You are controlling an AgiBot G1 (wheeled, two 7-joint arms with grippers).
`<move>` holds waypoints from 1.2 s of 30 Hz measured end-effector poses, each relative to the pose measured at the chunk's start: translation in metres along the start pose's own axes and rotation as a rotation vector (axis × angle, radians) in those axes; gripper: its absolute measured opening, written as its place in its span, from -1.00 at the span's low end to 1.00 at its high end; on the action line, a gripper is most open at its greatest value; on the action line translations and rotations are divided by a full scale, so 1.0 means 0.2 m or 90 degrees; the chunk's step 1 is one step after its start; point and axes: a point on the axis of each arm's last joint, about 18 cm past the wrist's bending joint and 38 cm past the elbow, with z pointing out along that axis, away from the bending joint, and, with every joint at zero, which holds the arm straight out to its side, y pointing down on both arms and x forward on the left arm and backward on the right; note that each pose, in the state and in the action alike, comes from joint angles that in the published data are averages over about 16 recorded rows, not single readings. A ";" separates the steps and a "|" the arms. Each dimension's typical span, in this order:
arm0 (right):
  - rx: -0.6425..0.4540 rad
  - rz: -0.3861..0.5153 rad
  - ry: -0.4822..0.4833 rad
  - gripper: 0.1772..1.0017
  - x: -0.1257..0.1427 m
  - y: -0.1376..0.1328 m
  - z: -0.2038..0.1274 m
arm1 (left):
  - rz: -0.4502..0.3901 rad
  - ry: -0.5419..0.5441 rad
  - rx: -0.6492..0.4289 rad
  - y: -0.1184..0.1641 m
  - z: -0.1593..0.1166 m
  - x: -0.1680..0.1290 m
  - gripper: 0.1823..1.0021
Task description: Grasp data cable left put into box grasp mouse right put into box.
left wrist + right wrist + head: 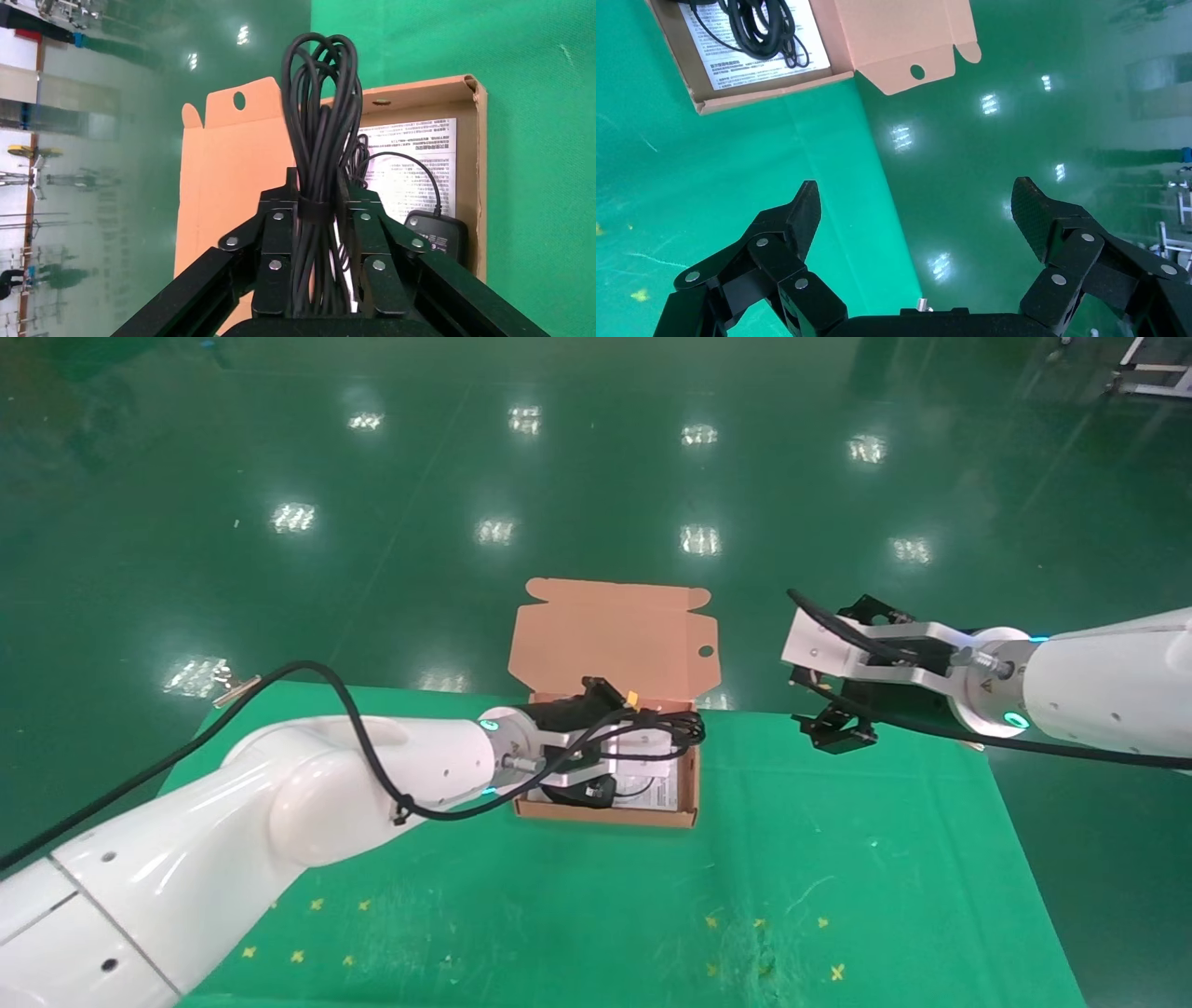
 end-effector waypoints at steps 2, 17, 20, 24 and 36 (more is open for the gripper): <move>0.001 0.000 0.000 1.00 0.00 0.00 0.00 | -0.004 0.000 0.001 0.00 -0.01 0.00 -0.73; 0.005 -0.062 0.036 1.00 0.17 -0.10 -0.09 | -0.093 -0.062 0.014 0.06 -0.15 -0.27 -0.16; 0.000 -0.087 0.041 1.00 0.21 -0.13 -0.12 | -0.116 -0.079 0.018 0.08 -0.20 -0.34 -0.02; -0.006 -0.109 0.030 1.00 0.22 -0.16 -0.14 | -0.152 -0.085 0.027 0.12 -0.25 -0.38 0.22; 0.037 -0.042 -0.090 1.00 0.02 -0.12 -0.14 | -0.298 -0.016 0.077 0.25 -0.40 -0.23 0.77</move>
